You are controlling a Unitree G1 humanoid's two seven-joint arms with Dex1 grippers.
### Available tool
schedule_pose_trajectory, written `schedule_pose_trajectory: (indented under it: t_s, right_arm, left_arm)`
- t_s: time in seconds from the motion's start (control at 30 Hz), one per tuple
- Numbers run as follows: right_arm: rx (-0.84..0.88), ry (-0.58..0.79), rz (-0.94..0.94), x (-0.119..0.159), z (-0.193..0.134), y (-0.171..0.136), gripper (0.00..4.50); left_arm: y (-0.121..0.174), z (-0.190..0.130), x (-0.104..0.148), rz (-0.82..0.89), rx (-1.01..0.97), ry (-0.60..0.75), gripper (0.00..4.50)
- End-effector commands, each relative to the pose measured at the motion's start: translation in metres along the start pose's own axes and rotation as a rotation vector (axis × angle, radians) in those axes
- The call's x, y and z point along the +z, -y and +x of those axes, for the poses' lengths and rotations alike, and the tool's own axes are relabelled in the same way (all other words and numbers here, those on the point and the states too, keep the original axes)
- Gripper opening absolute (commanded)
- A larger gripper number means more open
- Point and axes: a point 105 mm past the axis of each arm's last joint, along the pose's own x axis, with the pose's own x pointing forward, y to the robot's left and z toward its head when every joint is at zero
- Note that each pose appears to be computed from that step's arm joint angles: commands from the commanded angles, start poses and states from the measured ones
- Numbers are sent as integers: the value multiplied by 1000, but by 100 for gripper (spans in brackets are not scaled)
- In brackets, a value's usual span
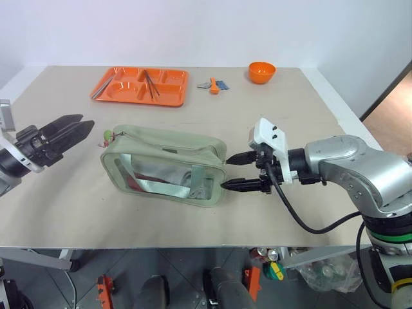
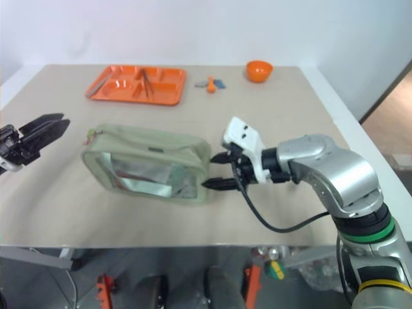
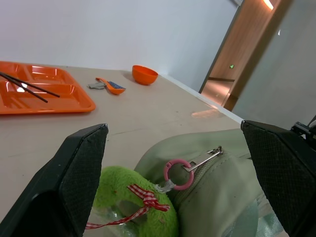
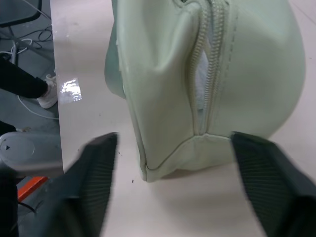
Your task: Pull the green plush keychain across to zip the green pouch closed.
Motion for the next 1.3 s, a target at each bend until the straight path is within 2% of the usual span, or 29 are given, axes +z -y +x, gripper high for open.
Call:
schedule_pose_trajectory:
  t_s: [0.03,0.23,0.27,0.53,0.7,0.83,0.97,1.17,1.3]
  right_arm:
    - [6,24,-40,8,-2,-5,226]
    - [-7,47,-50,18,1,0,17]
    - [-3,50,-54,19,2,0,5]
    - [-12,42,-85,19,1,5,5]
    - [-60,-11,-149,12,-16,26,5]
    - [-79,-50,-177,3,-24,40,5]
    - [-83,-50,-186,2,-25,47,5]
    - [-72,-28,-185,4,-18,46,5]
    - [-72,-28,-183,4,-17,46,5]
  left_arm:
    - [7,1,12,35,-19,37,450]
    - [8,3,9,25,-18,42,450]
    - [9,4,8,25,-18,42,450]
    - [8,1,8,22,-1,52,450]
    - [5,-4,9,31,20,48,450]
    - [-10,-18,5,20,95,21,450]
    - [-16,-26,-14,-1,135,-56,450]
    - [-2,-32,-65,-23,103,-281,450]
    - [-3,-34,-75,-26,111,-301,450]
